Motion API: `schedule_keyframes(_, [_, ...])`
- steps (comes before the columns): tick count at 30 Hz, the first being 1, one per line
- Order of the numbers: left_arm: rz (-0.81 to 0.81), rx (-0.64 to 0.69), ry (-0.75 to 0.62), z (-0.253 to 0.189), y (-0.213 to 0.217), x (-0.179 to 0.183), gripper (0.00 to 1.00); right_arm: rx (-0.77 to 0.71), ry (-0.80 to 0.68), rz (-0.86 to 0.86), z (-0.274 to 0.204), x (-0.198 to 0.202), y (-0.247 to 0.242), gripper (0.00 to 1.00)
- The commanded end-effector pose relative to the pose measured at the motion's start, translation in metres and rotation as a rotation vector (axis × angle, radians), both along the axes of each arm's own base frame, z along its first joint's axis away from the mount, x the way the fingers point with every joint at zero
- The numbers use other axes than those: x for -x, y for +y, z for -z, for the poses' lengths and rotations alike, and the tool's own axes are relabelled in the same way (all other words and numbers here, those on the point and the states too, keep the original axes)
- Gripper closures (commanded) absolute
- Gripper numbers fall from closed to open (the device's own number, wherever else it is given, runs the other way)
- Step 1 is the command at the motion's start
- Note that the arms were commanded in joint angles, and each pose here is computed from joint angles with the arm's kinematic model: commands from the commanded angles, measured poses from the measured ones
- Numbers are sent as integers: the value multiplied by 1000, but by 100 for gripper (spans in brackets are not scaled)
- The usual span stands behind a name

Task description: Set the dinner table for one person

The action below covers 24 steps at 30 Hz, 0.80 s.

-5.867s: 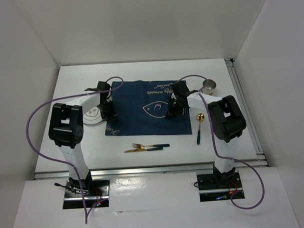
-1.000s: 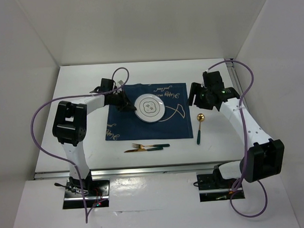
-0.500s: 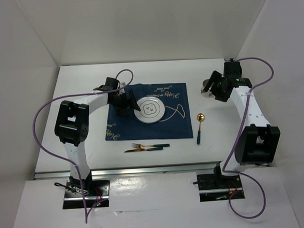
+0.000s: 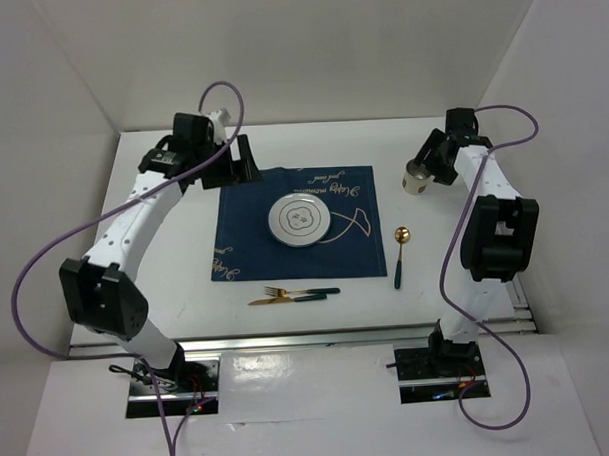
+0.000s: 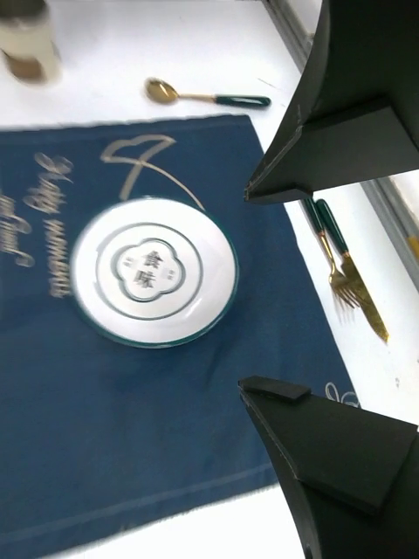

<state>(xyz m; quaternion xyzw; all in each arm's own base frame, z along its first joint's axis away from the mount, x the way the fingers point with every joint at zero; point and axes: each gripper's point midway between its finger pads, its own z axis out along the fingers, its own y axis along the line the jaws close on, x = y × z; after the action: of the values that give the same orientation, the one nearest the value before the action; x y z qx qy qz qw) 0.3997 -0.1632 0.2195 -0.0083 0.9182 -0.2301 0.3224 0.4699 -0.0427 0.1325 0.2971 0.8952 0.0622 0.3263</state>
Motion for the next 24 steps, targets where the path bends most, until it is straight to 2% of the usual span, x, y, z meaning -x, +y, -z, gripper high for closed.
schedule_keyframes(1, [-19, -50, -71, -35, 23, 16, 1, 48, -66, 60, -9, -29, -19, 29])
schedule_keyframes(4, [-23, -34, -114, -53, 27, 25, 4, 52, -44, 90, 6, -32, -27, 30])
schedule_keyframes(8, [-18, -33, -117, -55, 31, 34, 8, 53, -11, 118, 23, -34, -30, 35])
schedule_keyframes(10, [-27, -35, -111, -52, 35, 36, 11, 52, -5, 118, 32, -35, -30, 45])
schedule_keyframes(12, [-17, -32, -84, -49, 34, 42, 12, 49, -47, 113, 25, -39, -29, 59])
schedule_keyframes(13, [-11, -37, -90, -52, 34, 42, 14, 42, -52, 107, 22, -37, -27, 76])
schedule_keyframes(16, [-14, -47, -76, -50, 38, 42, 17, 66, -134, 89, -18, -34, -19, 100])
schedule_keyframes(17, [-14, -45, -86, -54, 39, 44, 17, 82, -132, 76, -18, -34, -16, 100])
schedule_keyframes(21, [-40, -42, -101, -60, 44, 45, 21, 104, -226, -60, -71, -25, 21, 100])
schedule_keyframes(22, [-57, -41, -97, -60, 45, 44, 32, 114, -222, -131, -73, -22, 43, 100])
schedule_keyframes(24, [-99, -35, -124, -66, 52, 43, 45, 106, -209, -192, -75, -21, 66, 100])
